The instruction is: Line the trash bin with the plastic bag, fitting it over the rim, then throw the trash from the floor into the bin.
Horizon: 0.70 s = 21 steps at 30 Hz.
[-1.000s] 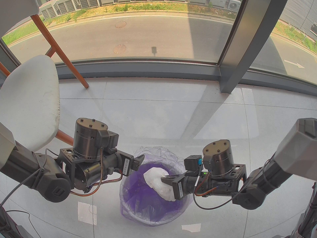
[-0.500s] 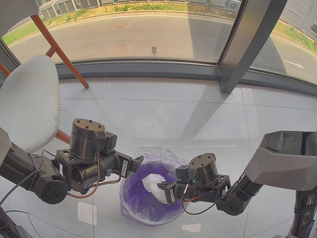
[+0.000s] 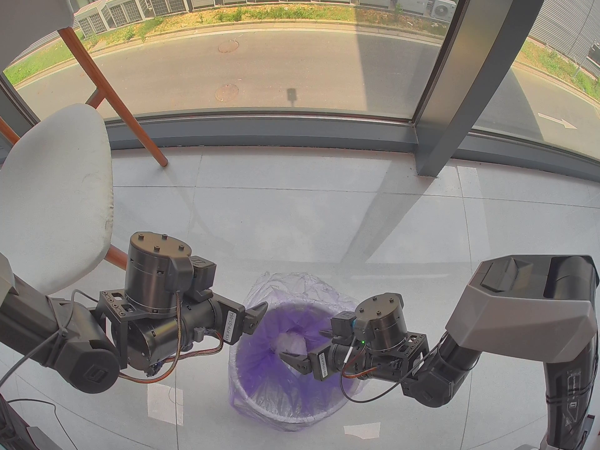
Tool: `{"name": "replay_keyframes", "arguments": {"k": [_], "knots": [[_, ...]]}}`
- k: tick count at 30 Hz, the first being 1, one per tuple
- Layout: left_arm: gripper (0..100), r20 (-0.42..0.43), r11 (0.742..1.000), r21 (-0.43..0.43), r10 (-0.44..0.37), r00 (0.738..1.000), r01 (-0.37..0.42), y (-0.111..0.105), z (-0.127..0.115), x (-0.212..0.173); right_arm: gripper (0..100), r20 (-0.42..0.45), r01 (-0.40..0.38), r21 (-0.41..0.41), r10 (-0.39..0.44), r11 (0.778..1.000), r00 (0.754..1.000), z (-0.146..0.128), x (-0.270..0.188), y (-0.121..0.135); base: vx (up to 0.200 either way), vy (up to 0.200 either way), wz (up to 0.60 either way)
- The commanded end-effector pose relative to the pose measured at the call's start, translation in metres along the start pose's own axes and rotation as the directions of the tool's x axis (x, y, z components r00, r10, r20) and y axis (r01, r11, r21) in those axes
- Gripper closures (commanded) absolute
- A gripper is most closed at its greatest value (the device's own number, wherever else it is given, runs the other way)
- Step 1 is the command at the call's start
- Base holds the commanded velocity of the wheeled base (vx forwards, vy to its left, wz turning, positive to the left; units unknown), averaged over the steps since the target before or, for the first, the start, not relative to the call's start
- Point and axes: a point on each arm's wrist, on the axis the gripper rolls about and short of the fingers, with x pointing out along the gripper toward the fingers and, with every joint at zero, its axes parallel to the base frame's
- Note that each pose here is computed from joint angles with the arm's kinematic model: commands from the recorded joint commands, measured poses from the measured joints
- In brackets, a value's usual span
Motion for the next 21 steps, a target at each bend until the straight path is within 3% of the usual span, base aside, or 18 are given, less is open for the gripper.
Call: {"name": "replay_keyframes", "arguments": {"k": [1,9,12,16,18,21], "knots": [[0,0.008,1.000,-0.002,0.000,1.000,0.000,0.001,0.001,-0.005,0,0.053,0.003,0.002,-0.003,1.000,0.999,0.016,-0.007,-0.001,0.000,0.000,0.00],[0,0.022,1.000,-0.010,-0.001,1.000,0.001,0.004,-0.001,-0.017,0,0.173,0.002,0.013,-0.005,1.000,0.985,0.054,-0.062,0.003,0.000,0.000,0.00],[0,0.053,1.000,-0.018,-0.002,0.999,0.003,0.008,0.001,-0.034,0,0.243,0.019,0.022,-0.024,1.000,0.970,0.070,-0.107,0.001,0.000,0.000,0.00],[0,0.086,1.000,-0.027,0.000,0.996,0.002,0.013,0.000,-0.055,0,0.319,0.084,0.058,-0.098,0.995,0.943,0.079,-0.153,-0.017,0.000,0.000,0.00],[0,0.109,0.999,-0.036,0.004,0.994,0.000,0.020,-0.009,-0.076,0,0.362,0.164,0.105,-0.192,0.981,0.912,0.078,-0.191,-0.037,0.000,0.000,0.00],[0,0.131,0.999,-0.045,0.011,0.991,-0.005,0.027,-0.018,-0.096,0,0.382,0.228,0.144,-0.267,0.963,0.885,0.071,-0.217,-0.050,0.000,0.000,0.00]]}}
